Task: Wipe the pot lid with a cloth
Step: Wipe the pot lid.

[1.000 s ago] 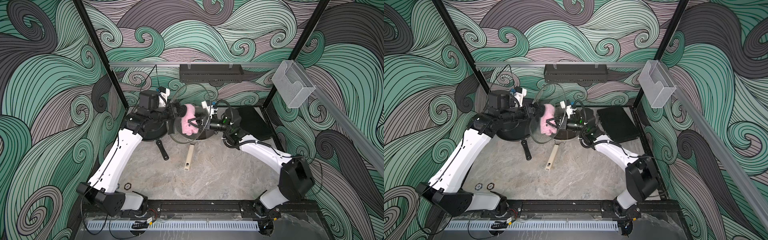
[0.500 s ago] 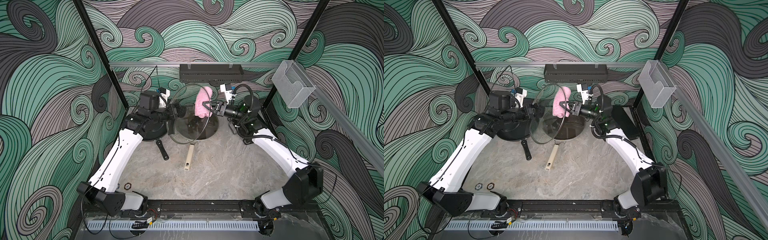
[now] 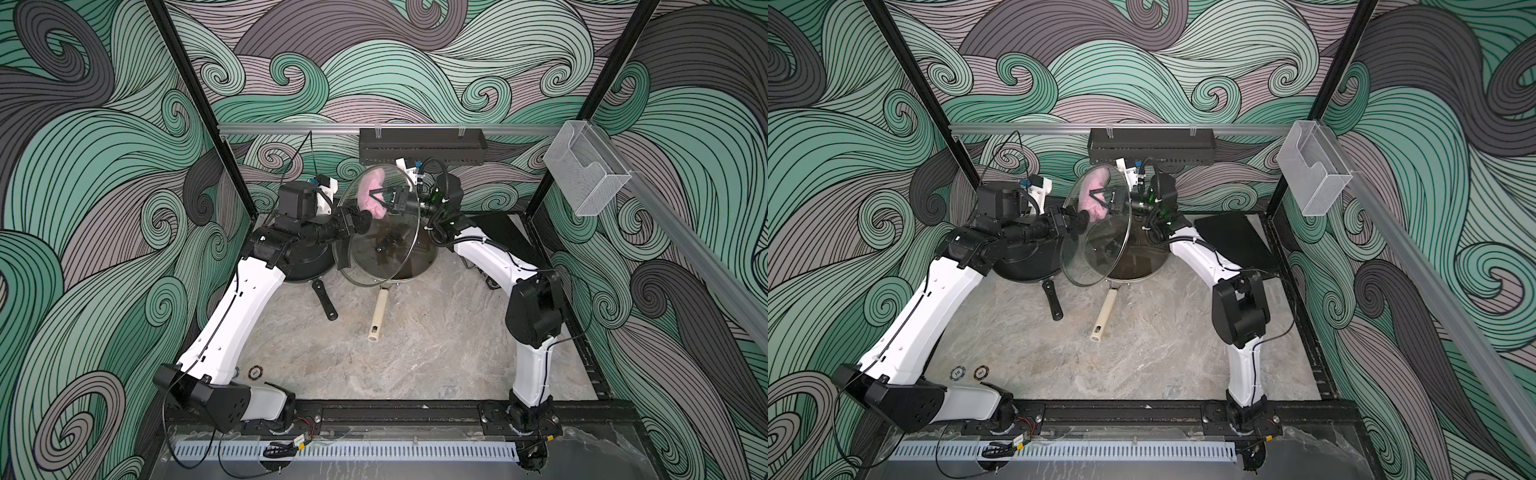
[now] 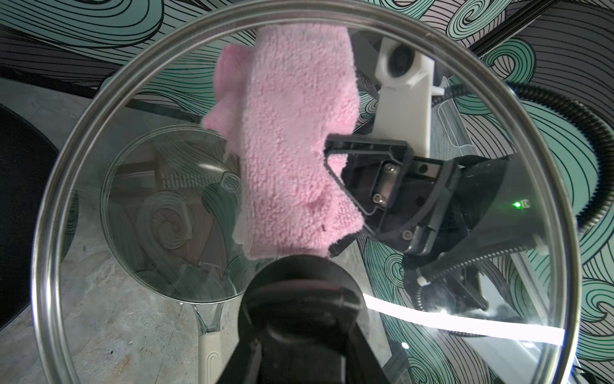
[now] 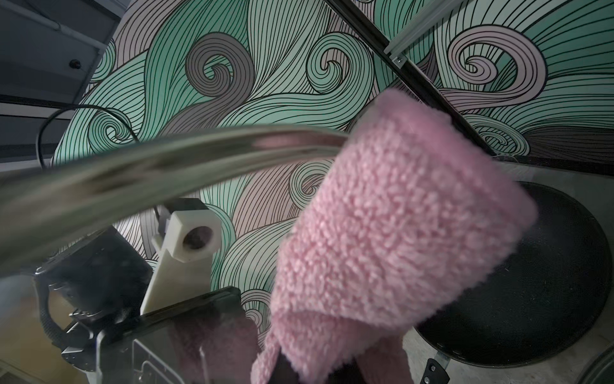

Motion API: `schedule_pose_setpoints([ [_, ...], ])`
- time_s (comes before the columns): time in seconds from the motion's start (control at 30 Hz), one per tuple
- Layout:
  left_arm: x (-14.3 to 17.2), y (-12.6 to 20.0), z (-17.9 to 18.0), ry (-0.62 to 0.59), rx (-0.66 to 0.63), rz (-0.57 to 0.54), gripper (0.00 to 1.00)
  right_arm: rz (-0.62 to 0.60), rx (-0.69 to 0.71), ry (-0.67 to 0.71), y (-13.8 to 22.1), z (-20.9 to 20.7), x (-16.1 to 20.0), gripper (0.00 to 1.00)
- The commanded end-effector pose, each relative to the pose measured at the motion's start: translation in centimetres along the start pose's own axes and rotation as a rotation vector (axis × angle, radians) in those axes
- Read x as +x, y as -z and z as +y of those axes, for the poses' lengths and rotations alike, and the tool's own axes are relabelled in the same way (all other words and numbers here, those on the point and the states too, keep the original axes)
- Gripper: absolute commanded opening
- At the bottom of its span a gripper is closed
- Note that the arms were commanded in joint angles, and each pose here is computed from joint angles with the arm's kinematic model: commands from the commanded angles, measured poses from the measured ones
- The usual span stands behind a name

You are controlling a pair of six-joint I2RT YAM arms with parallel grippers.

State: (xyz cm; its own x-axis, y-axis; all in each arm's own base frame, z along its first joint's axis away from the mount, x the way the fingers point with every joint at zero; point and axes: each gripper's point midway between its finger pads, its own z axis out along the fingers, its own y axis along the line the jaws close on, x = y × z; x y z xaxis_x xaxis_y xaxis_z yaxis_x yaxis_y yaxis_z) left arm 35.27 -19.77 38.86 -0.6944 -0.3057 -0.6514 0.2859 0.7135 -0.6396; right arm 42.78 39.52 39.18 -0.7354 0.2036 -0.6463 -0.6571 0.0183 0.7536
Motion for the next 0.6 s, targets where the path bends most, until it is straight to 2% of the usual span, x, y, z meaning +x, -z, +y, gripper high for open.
schedule_pose_setpoints([
  [0.0,-3.4,3.7,-8.1,-0.131,0.269,-0.127,0.0,0.067,-0.109,0.01,-2.9,3.4,2.2,0.0],
  [0.23,-4.4,4.0,-8.5,-0.141,0.27,-0.164,0.0,0.121,-0.13,-0.07,-4.4,2.6,7.1,0.0],
  [0.57,-4.9,3.5,-7.1,-0.146,0.201,-0.194,0.0,0.104,-0.118,-0.153,-1.7,2.8,11.2,0.0],
])
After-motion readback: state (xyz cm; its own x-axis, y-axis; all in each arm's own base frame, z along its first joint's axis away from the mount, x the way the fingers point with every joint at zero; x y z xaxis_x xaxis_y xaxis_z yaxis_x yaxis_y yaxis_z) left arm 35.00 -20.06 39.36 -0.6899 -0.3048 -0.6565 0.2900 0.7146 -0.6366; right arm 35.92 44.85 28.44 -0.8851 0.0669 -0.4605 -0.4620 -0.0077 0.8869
